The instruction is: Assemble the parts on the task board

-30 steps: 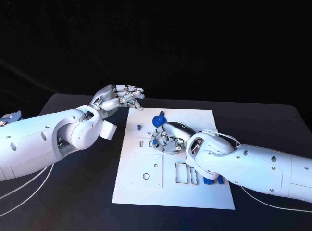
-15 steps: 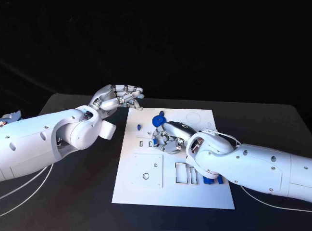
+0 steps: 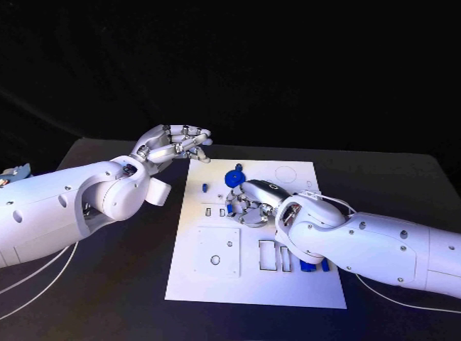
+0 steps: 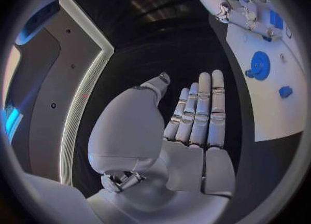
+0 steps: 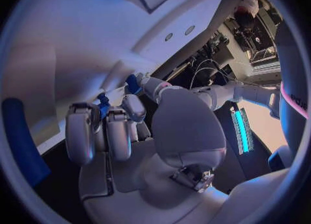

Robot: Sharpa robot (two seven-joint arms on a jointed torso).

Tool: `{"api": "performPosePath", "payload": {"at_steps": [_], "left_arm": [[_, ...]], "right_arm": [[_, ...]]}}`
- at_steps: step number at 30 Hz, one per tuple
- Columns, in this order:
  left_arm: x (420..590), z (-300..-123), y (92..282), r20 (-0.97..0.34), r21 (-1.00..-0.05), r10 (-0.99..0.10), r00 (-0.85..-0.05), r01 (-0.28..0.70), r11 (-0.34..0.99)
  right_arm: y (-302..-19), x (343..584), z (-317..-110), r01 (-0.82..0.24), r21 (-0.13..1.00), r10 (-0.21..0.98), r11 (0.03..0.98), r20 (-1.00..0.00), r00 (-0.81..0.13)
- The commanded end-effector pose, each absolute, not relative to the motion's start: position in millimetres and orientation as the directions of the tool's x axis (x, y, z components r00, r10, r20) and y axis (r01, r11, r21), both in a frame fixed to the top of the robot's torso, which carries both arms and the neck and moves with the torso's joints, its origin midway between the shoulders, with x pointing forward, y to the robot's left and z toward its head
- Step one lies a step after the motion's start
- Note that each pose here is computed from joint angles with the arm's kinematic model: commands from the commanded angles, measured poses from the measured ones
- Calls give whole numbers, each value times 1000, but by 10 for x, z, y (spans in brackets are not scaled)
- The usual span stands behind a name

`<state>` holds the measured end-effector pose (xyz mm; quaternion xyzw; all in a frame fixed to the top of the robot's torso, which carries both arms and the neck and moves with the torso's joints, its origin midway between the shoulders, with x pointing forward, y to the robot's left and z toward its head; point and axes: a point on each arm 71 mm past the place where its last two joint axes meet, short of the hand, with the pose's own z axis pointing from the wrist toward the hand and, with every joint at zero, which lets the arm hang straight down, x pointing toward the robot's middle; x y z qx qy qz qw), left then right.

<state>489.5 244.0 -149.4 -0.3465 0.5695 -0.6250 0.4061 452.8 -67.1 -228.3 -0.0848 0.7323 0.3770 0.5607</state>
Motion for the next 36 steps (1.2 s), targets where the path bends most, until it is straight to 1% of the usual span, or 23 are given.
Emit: {"api": "performPosePath", "payload": {"at_steps": [1,24,36], "left_arm": [[4890,-1481,2425,-22,-992,-896,-443,119,-35],[4889,-1483,2434,-22,-993,-896,-443,117,-34],[4890,-1485,2441,-23,-993,-897,-441,115,-32]], "right_arm": [[-684,4525,-2321,-541,444,274,714,-889,-367],[-685,4527,-2311,-546,446,281,709,-889,-361],[-700,4527,-2273,-554,458,318,696,-887,-334]]}}
